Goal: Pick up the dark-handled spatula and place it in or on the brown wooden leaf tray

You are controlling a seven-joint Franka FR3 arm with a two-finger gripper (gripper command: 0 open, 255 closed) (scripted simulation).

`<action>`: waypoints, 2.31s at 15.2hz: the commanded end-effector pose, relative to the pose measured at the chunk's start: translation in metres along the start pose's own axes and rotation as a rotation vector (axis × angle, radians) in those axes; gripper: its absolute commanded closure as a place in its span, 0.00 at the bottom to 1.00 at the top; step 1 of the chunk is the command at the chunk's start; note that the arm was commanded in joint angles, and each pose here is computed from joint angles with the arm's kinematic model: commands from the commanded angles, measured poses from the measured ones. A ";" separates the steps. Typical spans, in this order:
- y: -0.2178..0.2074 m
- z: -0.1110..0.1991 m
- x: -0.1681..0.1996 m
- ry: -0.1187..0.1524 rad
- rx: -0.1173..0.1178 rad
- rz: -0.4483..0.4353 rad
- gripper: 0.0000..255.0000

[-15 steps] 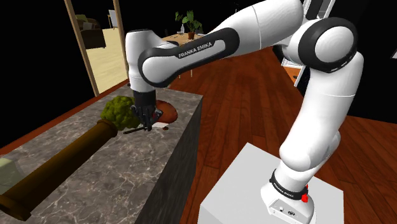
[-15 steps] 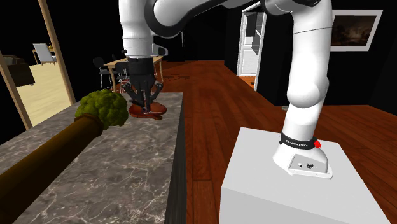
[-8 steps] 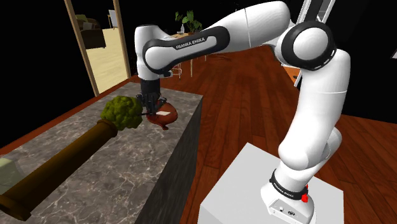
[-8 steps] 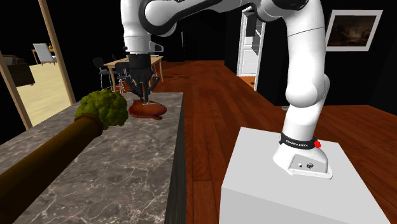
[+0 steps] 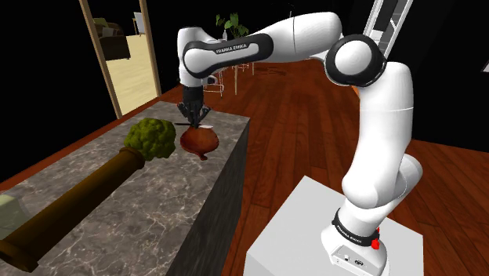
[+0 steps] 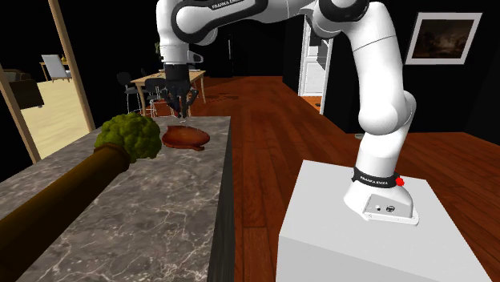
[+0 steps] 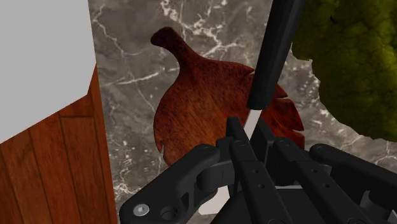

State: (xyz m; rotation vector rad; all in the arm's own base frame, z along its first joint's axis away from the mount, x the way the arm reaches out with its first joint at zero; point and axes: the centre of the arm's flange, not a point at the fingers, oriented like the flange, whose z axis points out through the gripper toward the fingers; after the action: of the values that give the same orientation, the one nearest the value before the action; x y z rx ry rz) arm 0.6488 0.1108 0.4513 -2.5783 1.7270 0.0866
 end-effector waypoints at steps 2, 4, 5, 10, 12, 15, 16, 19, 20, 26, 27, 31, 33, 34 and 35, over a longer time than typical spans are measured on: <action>-0.010 -0.006 0.048 0.001 0.000 0.000 1.00; -0.010 0.005 0.048 0.001 0.000 0.000 1.00; -0.010 0.010 0.049 0.001 0.000 0.000 1.00; -0.010 0.036 0.050 0.001 0.000 0.000 1.00; -0.010 0.047 0.051 0.001 0.000 0.000 1.00; -0.010 0.063 0.052 0.001 0.000 0.000 1.00; -0.010 0.068 0.053 0.001 0.000 0.000 1.00; -0.010 0.078 0.053 0.001 0.000 0.000 1.00; -0.010 0.078 0.053 0.001 0.000 0.000 1.00; -0.010 0.078 0.053 0.001 0.000 0.000 1.00; -0.010 0.078 0.053 0.001 0.000 0.000 0.00; -0.010 0.078 0.053 0.001 0.000 0.000 0.00; -0.010 0.065 0.053 0.001 0.000 0.000 0.00; -0.010 0.052 0.053 0.001 0.000 0.000 0.00; -0.010 0.038 0.053 0.001 0.000 0.000 0.00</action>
State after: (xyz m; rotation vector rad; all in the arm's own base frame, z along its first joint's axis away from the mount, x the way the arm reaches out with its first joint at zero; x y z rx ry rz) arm 0.6775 0.0679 0.3965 -2.5786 1.7267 0.0850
